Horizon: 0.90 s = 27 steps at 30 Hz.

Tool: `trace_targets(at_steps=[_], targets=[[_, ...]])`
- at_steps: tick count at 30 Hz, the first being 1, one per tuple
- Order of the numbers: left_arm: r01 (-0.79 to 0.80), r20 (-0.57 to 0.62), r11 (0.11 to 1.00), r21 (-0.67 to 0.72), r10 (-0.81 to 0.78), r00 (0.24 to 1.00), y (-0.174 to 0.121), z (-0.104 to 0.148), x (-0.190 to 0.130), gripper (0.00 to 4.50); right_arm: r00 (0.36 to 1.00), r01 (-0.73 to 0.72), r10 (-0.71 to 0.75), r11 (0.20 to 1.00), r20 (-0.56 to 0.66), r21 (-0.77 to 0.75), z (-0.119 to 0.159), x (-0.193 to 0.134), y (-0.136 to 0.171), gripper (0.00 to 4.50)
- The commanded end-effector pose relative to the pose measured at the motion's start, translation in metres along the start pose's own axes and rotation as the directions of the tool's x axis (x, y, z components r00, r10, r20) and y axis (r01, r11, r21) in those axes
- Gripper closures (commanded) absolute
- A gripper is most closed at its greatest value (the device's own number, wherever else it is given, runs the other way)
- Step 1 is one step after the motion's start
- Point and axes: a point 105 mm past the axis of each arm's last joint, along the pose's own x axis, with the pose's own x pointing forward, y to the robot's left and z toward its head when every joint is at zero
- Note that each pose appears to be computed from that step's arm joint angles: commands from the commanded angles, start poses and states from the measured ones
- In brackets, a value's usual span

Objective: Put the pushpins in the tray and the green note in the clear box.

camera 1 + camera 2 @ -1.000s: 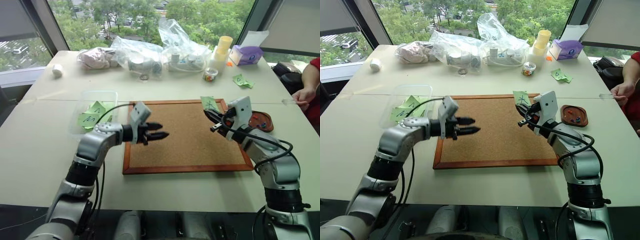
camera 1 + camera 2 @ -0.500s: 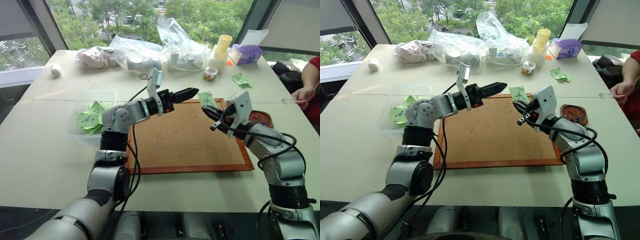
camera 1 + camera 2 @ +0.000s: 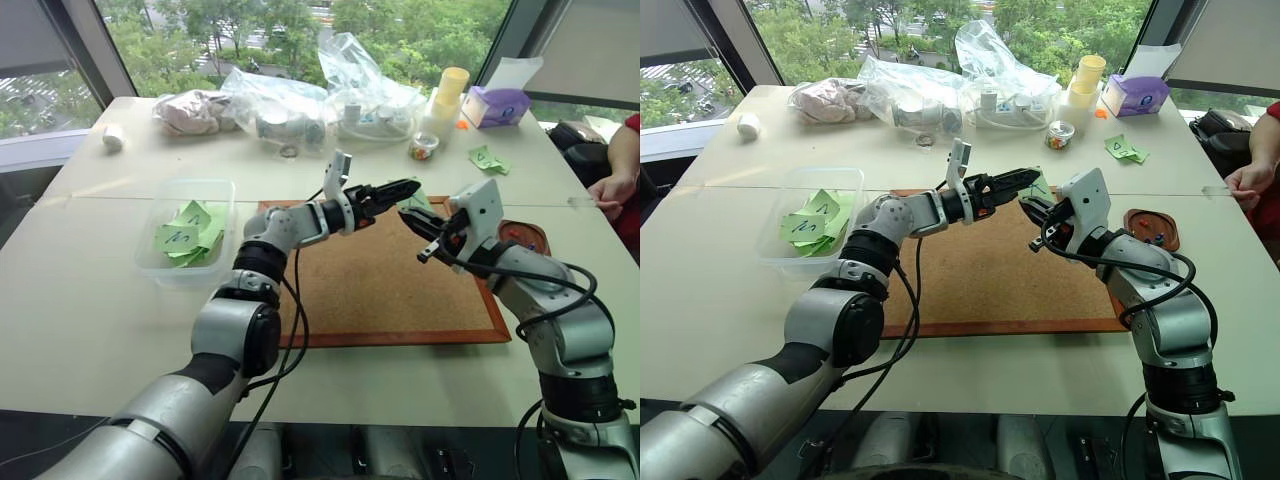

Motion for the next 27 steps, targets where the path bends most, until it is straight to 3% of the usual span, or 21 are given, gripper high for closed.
trace_targets(at_steps=[1, 6, 11, 14, 27], targets=[[0.047, 0.044, 0.999, 0.014, -0.048, 0.998, -0.014, 0.012, 0.006, 1.95, 0.999, -0.017, 0.018, 0.999, 0.036, -0.041, 0.013, -0.002, 0.006, 4.50], [0.084, 0.054, 0.996, -0.002, -0.084, 0.995, -0.020, 0.015, 0.006, 4.45, 0.999, -0.027, 0.029, 0.999, 0.044, -0.039, 0.013, 0.000, 0.008, 4.50], [0.081, 0.049, 0.997, 0.006, -0.082, 0.995, -0.018, 0.015, 0.003, 4.45, 0.998, -0.032, 0.034, 0.999, 0.054, -0.038, 0.015, 0.002, 0.009, 4.50], [0.047, 0.048, 0.995, 0.088, -0.051, 0.998, -0.010, 0.017, -0.002, 4.45, 0.997, -0.020, 0.023, 0.999, 0.069, -0.034, 0.016, 0.003, 0.007, 4.50], [-0.001, 0.087, 0.994, 0.107, -0.008, 0.996, 0.005, 0.027, -0.017, 4.45, 0.985, 0.002, -0.014, 0.998, 0.171, 0.067, 0.027, 0.004, 0.005, 4.50]])
